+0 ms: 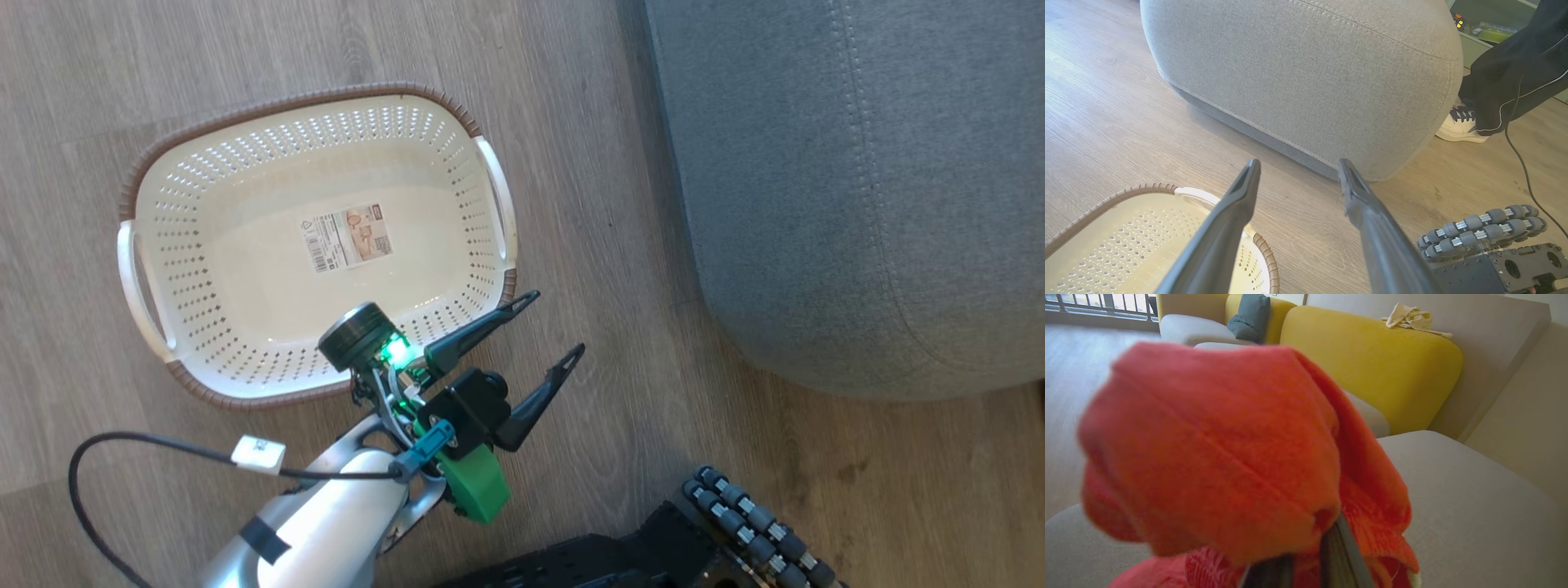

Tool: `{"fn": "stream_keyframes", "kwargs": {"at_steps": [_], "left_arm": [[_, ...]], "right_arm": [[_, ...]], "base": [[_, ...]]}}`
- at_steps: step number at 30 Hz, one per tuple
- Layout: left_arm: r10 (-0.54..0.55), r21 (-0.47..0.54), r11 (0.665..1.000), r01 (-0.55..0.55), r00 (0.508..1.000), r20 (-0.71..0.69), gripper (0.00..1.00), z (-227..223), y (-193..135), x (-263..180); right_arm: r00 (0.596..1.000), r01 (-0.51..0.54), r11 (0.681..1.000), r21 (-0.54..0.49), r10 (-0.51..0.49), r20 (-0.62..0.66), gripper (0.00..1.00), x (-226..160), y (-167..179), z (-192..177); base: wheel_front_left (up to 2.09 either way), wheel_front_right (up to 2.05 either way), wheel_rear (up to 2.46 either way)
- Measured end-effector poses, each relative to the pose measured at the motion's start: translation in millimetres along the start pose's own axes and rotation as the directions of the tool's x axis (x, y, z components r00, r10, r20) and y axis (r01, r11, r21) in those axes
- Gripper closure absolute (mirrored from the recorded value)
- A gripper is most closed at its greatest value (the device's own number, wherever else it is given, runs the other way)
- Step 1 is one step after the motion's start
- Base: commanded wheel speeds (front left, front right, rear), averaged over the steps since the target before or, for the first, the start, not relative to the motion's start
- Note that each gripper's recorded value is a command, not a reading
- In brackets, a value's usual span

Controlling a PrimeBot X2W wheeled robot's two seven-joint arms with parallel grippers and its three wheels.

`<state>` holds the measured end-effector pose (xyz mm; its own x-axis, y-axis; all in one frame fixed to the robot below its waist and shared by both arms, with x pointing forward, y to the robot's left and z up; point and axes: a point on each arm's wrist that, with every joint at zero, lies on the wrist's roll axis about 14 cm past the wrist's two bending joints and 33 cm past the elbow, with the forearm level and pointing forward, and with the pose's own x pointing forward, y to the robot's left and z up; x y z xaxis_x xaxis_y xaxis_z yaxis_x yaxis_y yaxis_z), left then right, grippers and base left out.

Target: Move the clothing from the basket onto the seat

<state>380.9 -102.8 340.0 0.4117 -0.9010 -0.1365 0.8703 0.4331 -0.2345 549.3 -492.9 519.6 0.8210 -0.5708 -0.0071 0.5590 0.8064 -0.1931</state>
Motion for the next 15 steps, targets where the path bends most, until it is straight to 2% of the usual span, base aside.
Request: {"fn": "stream_keyframes", "kwargs": {"at_steps": [4,6,7,10,15], "left_arm": [[-0.004,0.002,1.000,0.004,1.000,0.005,0.00,0.8,-1.6,0.7],[-0.003,0.003,1.000,0.003,1.000,0.014,0.00,3.0,-1.6,1.2],[-0.004,0.009,1.000,0.004,1.000,0.016,0.00,3.6,-1.5,1.3],[-0.003,0.014,1.000,0.003,1.000,0.020,0.00,5.7,-1.5,1.4],[0.004,0.023,1.000,-0.004,0.999,0.031,0.00,11.7,-0.2,0.8]], "right_arm": [[0.999,-0.007,0.999,-0.043,0.006,-0.037,1.00,-1.6,0.6,-12.6],[0.998,-0.035,0.990,-0.135,0.026,-0.065,1.00,-4.0,1.9,-21.8],[0.997,-0.034,0.989,-0.145,0.023,-0.080,1.00,-6.3,0.7,-27.8],[0.993,-0.008,0.994,-0.111,-0.005,-0.122,1.00,-14.9,-5.3,-44.9],[0.988,0.003,0.993,-0.116,-0.021,-0.156,1.00,-22.9,-10.4,-56.5]], "base": [[0.00,0.00,0.00],[0.00,0.00,0.00],[0.00,0.00,0.00],[0.00,0.00,0.00],[0.00,0.00,0.00]]}}
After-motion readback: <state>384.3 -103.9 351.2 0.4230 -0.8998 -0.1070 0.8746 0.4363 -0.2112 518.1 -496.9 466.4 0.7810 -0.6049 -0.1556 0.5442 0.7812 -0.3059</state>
